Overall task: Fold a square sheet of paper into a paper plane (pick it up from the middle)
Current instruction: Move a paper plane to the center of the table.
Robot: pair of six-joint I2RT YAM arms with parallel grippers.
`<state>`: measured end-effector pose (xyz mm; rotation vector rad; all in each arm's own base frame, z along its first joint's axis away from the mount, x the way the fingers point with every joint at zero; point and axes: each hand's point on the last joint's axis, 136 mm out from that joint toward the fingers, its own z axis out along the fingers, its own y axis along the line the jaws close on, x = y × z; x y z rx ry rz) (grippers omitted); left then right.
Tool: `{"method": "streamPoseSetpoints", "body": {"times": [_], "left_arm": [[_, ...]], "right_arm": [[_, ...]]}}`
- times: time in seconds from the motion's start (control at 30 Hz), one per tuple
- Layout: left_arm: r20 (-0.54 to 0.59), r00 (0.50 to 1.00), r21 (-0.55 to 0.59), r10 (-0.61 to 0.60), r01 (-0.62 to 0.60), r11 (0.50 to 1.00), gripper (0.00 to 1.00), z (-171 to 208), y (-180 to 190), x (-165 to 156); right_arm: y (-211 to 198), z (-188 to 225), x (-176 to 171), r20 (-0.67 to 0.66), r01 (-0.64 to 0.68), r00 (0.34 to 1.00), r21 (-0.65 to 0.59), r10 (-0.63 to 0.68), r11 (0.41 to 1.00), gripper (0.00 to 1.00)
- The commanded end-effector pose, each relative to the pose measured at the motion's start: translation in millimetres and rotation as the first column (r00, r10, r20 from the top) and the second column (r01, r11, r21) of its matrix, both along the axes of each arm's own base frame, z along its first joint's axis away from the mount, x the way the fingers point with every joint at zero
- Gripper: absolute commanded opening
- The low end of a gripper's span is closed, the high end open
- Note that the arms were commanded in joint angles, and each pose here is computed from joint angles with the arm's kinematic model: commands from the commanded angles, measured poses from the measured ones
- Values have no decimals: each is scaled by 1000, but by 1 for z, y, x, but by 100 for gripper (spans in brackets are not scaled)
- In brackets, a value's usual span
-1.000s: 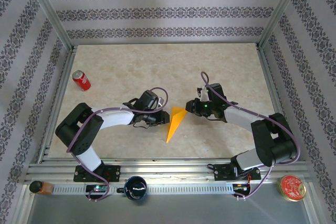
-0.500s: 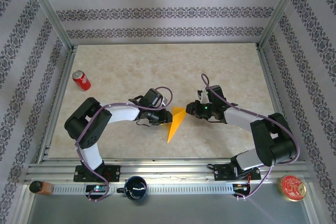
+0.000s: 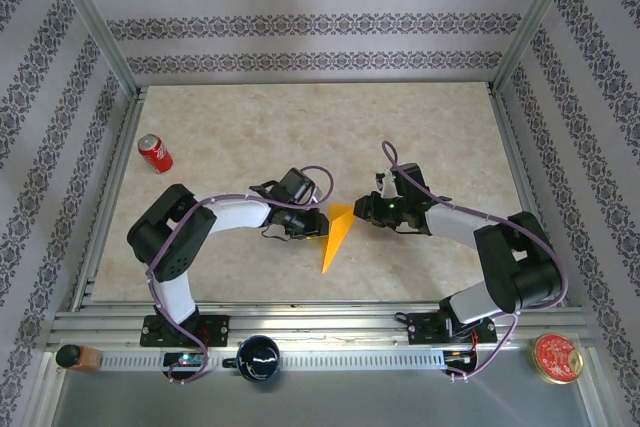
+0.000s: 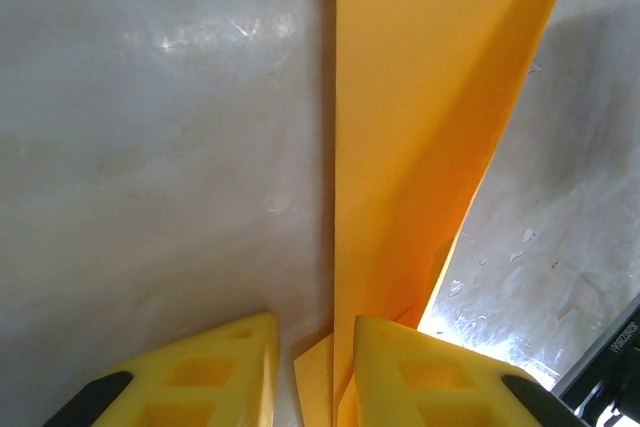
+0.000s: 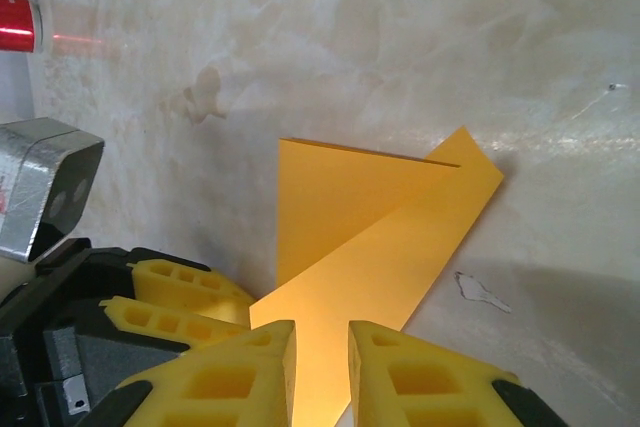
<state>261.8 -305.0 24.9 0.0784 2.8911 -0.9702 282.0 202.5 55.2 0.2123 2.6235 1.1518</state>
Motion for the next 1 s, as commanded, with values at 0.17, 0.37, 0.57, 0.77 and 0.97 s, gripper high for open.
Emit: {"method": "streamPoseSetpoints", "body": {"times": [0.17,0.37,0.57,0.77,0.97], "left_arm": [[-3,1000,-34,-14,14,999,27,6,-3,-9],[-38,998,-36,-57,56,998,27,1,-10,-14],[-49,996,-47,-74,71,996,26,0,-15,-17],[-50,996,-69,-72,69,995,24,1,-19,-16],[-57,997,-91,-61,56,994,21,0,-22,-15]], "right_arm": [[6,-8,-3,-21,-6,1000,6,6,1000,23],[6,-14,-6,-39,-11,999,-1,11,1000,23],[5,-19,-8,-51,-7,999,-7,7,1000,23],[5,-23,-9,-60,-6,998,-14,6,1000,23],[7,-34,-15,-93,-19,995,-18,17,1000,22]]}}
